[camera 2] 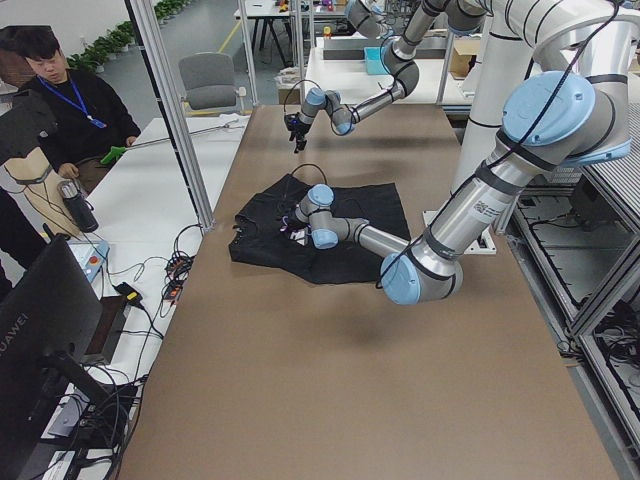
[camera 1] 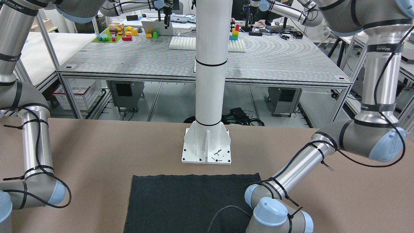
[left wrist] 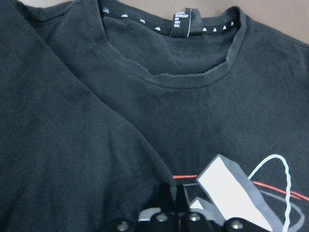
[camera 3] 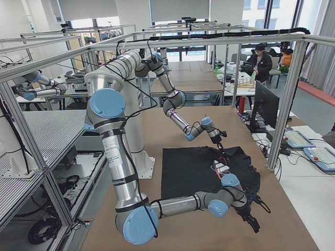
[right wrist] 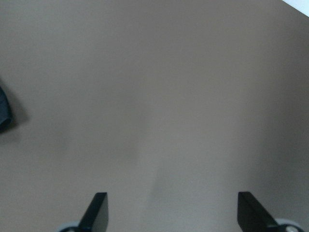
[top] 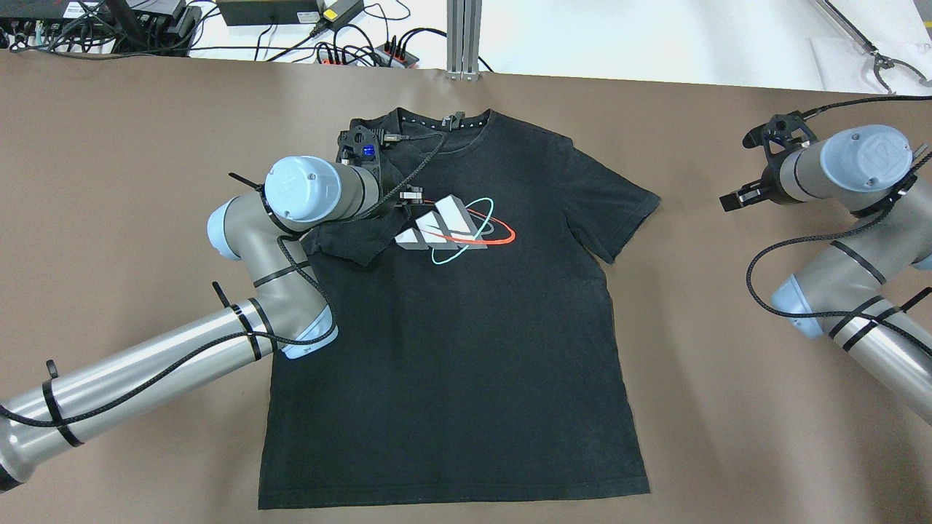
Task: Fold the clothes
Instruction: 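Fold the grasped sleeve inward over the shirt's chest with the left gripper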
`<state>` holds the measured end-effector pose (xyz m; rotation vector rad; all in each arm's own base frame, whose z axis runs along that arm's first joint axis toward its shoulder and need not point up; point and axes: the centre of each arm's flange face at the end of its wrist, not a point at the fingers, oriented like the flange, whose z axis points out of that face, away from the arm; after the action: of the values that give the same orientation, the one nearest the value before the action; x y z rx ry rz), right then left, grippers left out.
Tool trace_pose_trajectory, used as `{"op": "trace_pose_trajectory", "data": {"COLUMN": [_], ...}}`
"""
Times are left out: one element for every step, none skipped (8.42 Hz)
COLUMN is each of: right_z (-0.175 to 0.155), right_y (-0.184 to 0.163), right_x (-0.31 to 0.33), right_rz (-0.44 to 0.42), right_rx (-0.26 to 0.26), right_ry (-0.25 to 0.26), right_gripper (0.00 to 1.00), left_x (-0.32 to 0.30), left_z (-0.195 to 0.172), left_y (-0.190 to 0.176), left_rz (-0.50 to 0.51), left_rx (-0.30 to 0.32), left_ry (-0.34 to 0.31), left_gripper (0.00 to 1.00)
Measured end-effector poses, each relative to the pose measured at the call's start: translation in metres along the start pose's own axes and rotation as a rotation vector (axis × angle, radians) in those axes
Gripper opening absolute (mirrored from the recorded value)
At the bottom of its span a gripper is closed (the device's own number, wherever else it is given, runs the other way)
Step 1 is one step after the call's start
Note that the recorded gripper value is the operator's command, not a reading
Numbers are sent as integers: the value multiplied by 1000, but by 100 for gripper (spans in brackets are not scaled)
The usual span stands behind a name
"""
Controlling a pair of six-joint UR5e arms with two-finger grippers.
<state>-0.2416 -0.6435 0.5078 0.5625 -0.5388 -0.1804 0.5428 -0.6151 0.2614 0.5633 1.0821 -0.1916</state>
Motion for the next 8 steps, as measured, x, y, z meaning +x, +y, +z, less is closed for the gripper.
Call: {"op": "trace_pose_trajectory", "data": {"right_z": [0,0,-1,-1,-1,-3,-5,-6], "right_y": [0,-1,-1,-2,-4,-10,-20,-32], "right_x": [0,0,-1,-1,-3,-7,-16,-27], "right_rz": [0,0,-1,0,7,44,88,125], "right_rx": [0,1,2,3,5,11,19,26], "right_ry": [0,0,-1,-1,-3,-8,-18,-31], "right_gripper": [94,94,94,94,94,94,93,93], "left_x": [-2,-3,-1,6,15,22,27,29], "left_z": [6,8,8,4,-3,-8,-12,-15], "left_y": [6,9,11,10,7,4,2,0], "left_rz": [7,12,16,17,16,14,12,12], "left_rx": [5,10,14,20,26,32,37,40], "left_ry": [-14,-21,-18,-1,18,33,43,50], "left_gripper": [94,94,95,95,95,95,95,95]}}
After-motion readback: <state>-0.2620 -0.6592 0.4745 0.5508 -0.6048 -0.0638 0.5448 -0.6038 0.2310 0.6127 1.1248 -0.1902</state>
